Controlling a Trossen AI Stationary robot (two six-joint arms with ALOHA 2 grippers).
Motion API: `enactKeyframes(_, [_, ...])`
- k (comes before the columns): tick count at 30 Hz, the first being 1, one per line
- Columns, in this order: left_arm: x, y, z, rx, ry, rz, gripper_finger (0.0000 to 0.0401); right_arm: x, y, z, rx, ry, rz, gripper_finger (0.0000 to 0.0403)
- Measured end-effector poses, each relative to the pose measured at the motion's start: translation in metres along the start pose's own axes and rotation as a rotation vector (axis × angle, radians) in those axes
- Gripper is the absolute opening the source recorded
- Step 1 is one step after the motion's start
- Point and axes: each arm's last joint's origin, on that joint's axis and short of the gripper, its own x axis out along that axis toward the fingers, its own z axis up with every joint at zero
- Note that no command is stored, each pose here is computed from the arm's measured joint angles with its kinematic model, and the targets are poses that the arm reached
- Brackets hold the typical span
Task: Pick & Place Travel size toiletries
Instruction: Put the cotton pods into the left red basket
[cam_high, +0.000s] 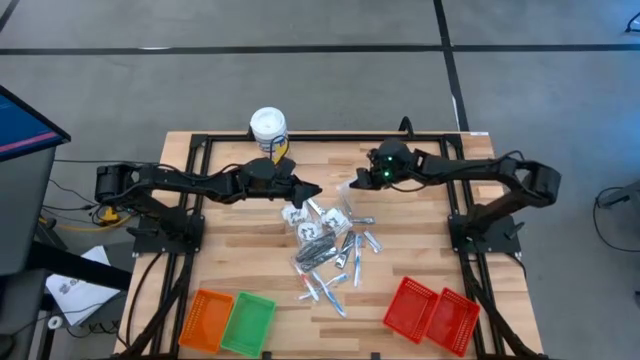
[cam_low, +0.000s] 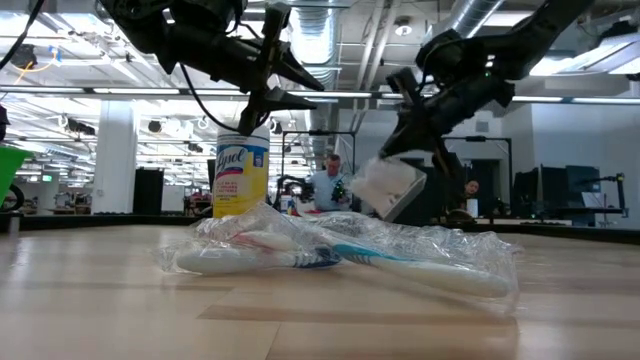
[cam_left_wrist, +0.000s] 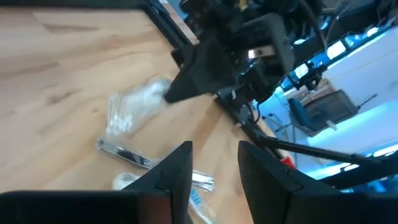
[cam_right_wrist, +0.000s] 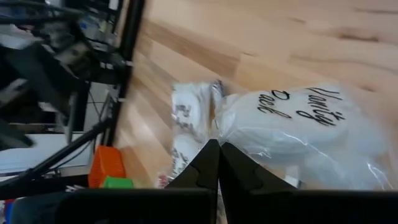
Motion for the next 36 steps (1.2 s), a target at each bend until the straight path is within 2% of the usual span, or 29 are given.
enactKeyframes(12, [-0.001,0.009,0.010,-0.193,0.037,-0.039,0.0123,-0.033,0.024,0.002,-0.088,-0.096,0.099,0.0000])
enactKeyframes(26, [-0.001,0.004,0.011,-0.252,0.036,-0.093,0.0123,-0.058,0.039,0.001,-0.146,-0.174,0.164,0.0000])
enactKeyframes(36, [0.000,-0.004,0.004,-0.242,-0.069,-0.022,0.0123,-0.082,0.051,-0.002,-0.224,-0.230,0.234,0.0000])
